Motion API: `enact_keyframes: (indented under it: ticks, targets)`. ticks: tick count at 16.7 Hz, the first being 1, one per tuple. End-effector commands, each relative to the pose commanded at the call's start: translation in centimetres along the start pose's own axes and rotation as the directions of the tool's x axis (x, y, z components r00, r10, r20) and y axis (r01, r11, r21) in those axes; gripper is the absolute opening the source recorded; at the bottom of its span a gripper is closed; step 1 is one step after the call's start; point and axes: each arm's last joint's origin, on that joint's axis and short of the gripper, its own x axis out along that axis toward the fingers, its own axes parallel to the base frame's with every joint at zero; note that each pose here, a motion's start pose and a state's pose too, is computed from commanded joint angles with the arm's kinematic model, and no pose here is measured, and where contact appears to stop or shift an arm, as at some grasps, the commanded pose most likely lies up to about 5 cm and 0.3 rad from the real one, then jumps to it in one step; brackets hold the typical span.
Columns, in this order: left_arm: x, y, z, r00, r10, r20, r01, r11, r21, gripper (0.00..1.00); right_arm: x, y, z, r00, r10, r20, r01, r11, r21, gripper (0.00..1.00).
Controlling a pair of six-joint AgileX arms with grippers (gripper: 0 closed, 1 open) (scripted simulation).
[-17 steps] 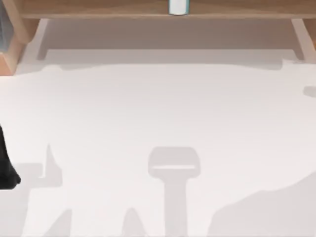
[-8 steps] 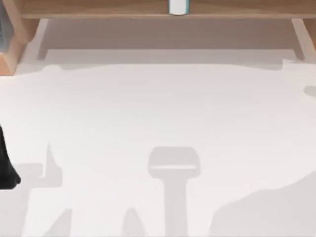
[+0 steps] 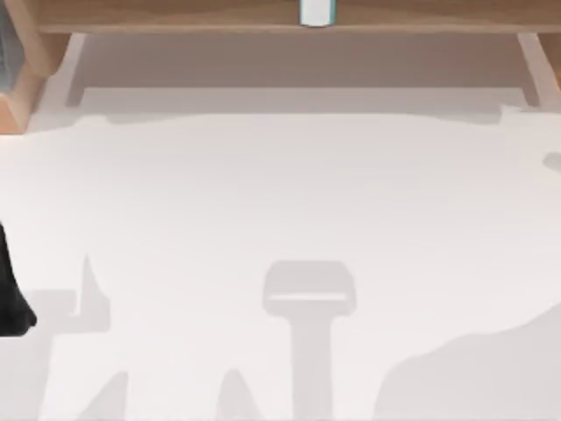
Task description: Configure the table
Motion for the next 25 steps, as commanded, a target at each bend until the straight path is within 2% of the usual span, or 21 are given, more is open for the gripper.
enact_keyframes:
  ticks: [1, 2, 9, 10, 13, 16, 19, 22, 25]
  targets:
    - [0.0, 0.0, 0.0, 1.000, 0.000, 0.000, 0.000, 1.000, 0.000, 1.00, 0.0, 0.0, 0.0, 1.000, 0.000, 0.000, 0.000, 1.000, 0.000, 0.98]
    - [0.0, 0.0, 0.0, 1.000, 0.000, 0.000, 0.000, 1.000, 0.000, 1.00, 0.0, 0.0, 0.0, 1.000, 0.000, 0.000, 0.000, 1.000, 0.000, 1.00]
    - [0.0, 0.0, 0.0, 1.000, 0.000, 0.000, 0.000, 1.000, 0.000, 1.00, 0.0, 0.0, 0.0, 1.000, 0.000, 0.000, 0.000, 1.000, 0.000, 1.00]
    - [0.0, 0.0, 0.0, 1.000, 0.000, 0.000, 0.000, 1.000, 0.000, 1.00, -0.7, 1.4, -0.2, 0.999, 0.048, -0.012, -0.047, 0.999, 0.025, 1.00]
    - [0.0, 0.0, 0.0, 1.000, 0.000, 0.000, 0.000, 1.000, 0.000, 1.00, -0.7, 0.6, 0.3, 0.999, 0.048, -0.008, -0.048, 0.998, 0.050, 1.00]
    - [0.0, 0.0, 0.0, 1.000, 0.000, 0.000, 0.000, 1.000, 0.000, 1.00, -1.3, -2.4, 2.3, 0.998, 0.063, 0.001, -0.063, 0.985, 0.158, 1.00]
    - [0.0, 0.0, 0.0, 1.000, 0.000, 0.000, 0.000, 1.000, 0.000, 1.00, -3.3, -7.2, 5.4, 0.997, 0.076, 0.003, -0.073, 0.945, 0.320, 1.00]
    - [0.0, 0.0, 0.0, 1.000, 0.000, 0.000, 0.000, 1.000, 0.000, 1.00, -7.6, -12.9, 8.8, 0.998, 0.058, -0.003, -0.049, 0.866, 0.497, 1.00]
    - [0.0, 0.0, 0.0, 1.000, 0.000, 0.000, 0.000, 1.000, 0.000, 1.00, -14.2, -17.5, 12.2, 1.000, 0.017, -0.013, -0.004, 0.746, 0.666, 1.00]
